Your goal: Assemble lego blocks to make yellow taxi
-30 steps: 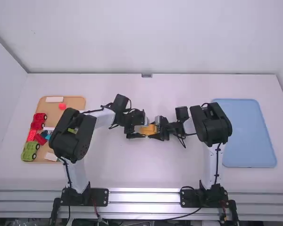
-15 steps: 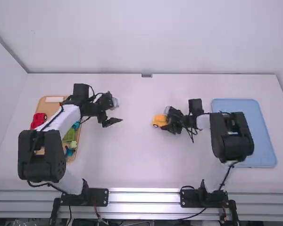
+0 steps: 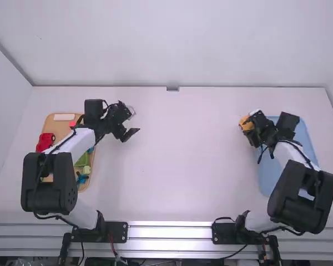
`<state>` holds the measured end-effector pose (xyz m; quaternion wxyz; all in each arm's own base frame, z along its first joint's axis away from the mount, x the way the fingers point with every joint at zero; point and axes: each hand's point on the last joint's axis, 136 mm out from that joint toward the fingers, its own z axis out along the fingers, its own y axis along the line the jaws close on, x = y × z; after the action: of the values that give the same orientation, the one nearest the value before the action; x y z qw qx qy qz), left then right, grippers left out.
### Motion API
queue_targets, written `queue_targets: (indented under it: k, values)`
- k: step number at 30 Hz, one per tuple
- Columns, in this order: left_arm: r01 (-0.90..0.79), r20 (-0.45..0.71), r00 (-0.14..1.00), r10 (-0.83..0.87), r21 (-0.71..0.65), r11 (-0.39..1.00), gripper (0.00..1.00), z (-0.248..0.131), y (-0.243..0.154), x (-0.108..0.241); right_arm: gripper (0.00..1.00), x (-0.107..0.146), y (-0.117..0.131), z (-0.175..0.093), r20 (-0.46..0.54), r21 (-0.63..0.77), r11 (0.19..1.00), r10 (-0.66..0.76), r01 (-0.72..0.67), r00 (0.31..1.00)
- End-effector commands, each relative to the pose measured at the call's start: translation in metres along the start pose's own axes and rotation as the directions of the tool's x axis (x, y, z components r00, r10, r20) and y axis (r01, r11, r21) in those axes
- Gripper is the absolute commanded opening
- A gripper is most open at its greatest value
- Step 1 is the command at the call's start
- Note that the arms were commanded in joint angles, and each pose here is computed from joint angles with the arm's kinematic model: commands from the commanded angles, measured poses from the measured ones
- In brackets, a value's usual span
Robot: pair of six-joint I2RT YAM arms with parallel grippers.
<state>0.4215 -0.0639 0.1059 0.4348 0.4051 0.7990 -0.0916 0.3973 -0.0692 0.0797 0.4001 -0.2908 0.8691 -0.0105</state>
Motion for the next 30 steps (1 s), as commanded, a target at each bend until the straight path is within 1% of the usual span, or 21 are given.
queue_targets:
  k: [1, 3, 6, 8, 9, 12, 13, 15, 18, 19, 20, 21, 22, 23, 25, 28, 30]
  values:
    - [0.231, -0.030, 0.971, -0.238, -0.149, 0.961, 0.99, 0.000, 0.019, 0.018, 0.48, 0.015, -0.026, -0.008, 0.012, 0.061, 0.978, 0.200, -0.200, 0.980]
    - [0.307, 0.018, 0.950, -0.312, -0.245, 0.920, 0.99, 0.000, 0.032, 0.021, 0.48, 0.039, -0.052, -0.011, 0.008, 0.145, 0.941, 0.307, -0.305, 0.952]
    - [0.379, 0.067, 0.923, -0.378, -0.313, 0.871, 0.99, -0.003, 0.040, 0.026, 0.48, 0.060, -0.072, -0.012, 0.017, 0.212, 0.890, 0.409, -0.403, 0.912]
    - [0.444, 0.098, 0.892, -0.442, -0.380, 0.811, 0.99, -0.007, 0.050, 0.036, 0.49, 0.083, -0.085, -0.010, 0.025, 0.261, 0.831, 0.502, -0.490, 0.864]
    - [0.472, 0.109, 0.875, -0.471, -0.407, 0.782, 0.99, -0.010, 0.054, 0.040, 0.51, 0.092, -0.089, -0.008, 0.028, 0.275, 0.807, 0.536, -0.522, 0.844]
    - [0.527, 0.133, 0.835, -0.533, -0.467, 0.710, 0.99, -0.014, 0.061, 0.047, 0.53, 0.108, -0.093, -0.003, 0.037, 0.283, 0.769, 0.588, -0.573, 0.808]
    - [0.558, 0.153, 0.810, -0.566, -0.497, 0.664, 0.99, -0.017, 0.066, 0.051, 0.57, 0.118, -0.095, 0.001, 0.033, 0.291, 0.759, 0.601, -0.583, 0.799]
    - [0.576, 0.166, 0.794, -0.584, -0.511, 0.638, 0.99, -0.019, 0.069, 0.053, 0.61, 0.126, -0.095, 0.004, 0.030, 0.295, 0.751, 0.611, -0.591, 0.791]
    - [0.578, 0.149, 0.789, -0.596, -0.507, 0.639, 0.99, -0.021, 0.066, 0.054, 0.70, 0.132, -0.094, 0.005, 0.020, 0.298, 0.744, 0.621, -0.598, 0.783]
    - [0.578, 0.133, 0.785, -0.605, -0.507, 0.639, 0.99, -0.023, 0.063, 0.054, 0.76, 0.135, -0.097, 0.002, 0.015, 0.323, 0.729, 0.634, -0.604, 0.773]
    - [0.578, 0.126, 0.783, -0.609, -0.507, 0.639, 0.99, -0.024, 0.062, 0.054, 0.79, 0.139, -0.099, 0.001, 0.013, 0.345, 0.711, 0.649, -0.612, 0.761]
    - [0.577, 0.121, 0.782, -0.612, -0.511, 0.637, 0.99, -0.028, 0.061, 0.053, 0.85, 0.144, -0.101, 0.000, 0.009, 0.383, 0.684, 0.670, -0.621, 0.743]
    - [0.577, 0.121, 0.782, -0.612, -0.511, 0.637, 0.99, -0.028, 0.061, 0.053, 0.85, 0.144, -0.101, 0.000, 0.009, 0.383, 0.684, 0.670, -0.621, 0.743]
    - [0.579, 0.127, 0.780, -0.613, -0.520, 0.628, 0.99, -0.032, 0.062, 0.052, 0.91, 0.151, -0.102, -0.002, -0.009, 0.424, 0.659, 0.689, -0.621, 0.725]
    - [0.572, 0.132, 0.783, -0.608, -0.536, 0.621, 0.99, -0.041, 0.062, 0.047, 0.99, 0.153, -0.097, -0.003, -0.046, 0.446, 0.659, 0.693, -0.606, 0.719]
    - [0.553, 0.141, 0.797, -0.588, -0.560, 0.616, 0.99, -0.054, 0.060, 0.037, 0.99, 0.145, -0.092, -0.006, -0.077, 0.467, 0.669, 0.682, -0.578, 0.727]
    - [0.541, 0.161, 0.808, -0.566, -0.582, 0.607, 0.99, -0.064, 0.058, 0.028, 0.99, 0.136, -0.093, -0.012, -0.087, 0.499, 0.673, 0.666, -0.546, 0.741]
